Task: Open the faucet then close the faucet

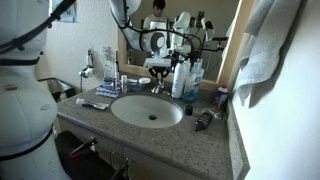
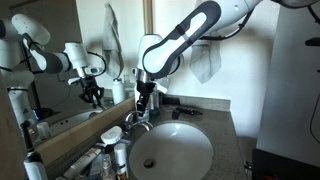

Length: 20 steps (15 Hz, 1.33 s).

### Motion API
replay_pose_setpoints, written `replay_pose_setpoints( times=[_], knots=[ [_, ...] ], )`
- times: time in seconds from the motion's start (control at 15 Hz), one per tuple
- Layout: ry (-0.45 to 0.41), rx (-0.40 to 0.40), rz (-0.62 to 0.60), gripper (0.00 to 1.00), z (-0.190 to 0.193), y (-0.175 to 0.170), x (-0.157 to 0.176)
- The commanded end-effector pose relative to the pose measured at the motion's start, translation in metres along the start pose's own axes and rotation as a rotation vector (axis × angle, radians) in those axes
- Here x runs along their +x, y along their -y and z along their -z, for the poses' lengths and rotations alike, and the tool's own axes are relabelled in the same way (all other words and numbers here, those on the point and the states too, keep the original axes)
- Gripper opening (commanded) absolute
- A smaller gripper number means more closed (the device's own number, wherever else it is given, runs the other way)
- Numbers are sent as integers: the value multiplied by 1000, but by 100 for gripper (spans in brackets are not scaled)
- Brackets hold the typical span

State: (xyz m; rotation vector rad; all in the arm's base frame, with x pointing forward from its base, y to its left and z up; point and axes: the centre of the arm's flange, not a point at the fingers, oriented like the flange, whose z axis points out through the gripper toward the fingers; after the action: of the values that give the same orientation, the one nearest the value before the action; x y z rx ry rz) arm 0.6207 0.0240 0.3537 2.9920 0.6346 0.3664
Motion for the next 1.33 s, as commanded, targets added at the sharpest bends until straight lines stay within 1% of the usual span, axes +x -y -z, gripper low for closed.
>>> replay_pose_setpoints(
  times=[0.0, 0.27, 0.53, 0.6, 0.67, 0.73, 0.93, 1.07, 1.2, 1.27],
  knots=[
    [56, 57, 8, 8, -9, -2, -23],
    [51, 78, 7, 8, -11, -3, -23],
    [47, 73, 2, 9, -10, -4, -21],
    [51, 70, 5, 55, -9, -4, -20],
    [40, 74, 6, 57, -7, -4, -20],
    [45, 76, 2, 62, -9, -3, -22],
    [7, 59, -20, 86, -5, -4, -24],
    [-20, 48, -25, 99, -1, -6, -23],
    [-40, 36, -24, 100, 6, -7, -21],
    [-43, 18, -26, 100, 11, -7, -20]
  ],
)
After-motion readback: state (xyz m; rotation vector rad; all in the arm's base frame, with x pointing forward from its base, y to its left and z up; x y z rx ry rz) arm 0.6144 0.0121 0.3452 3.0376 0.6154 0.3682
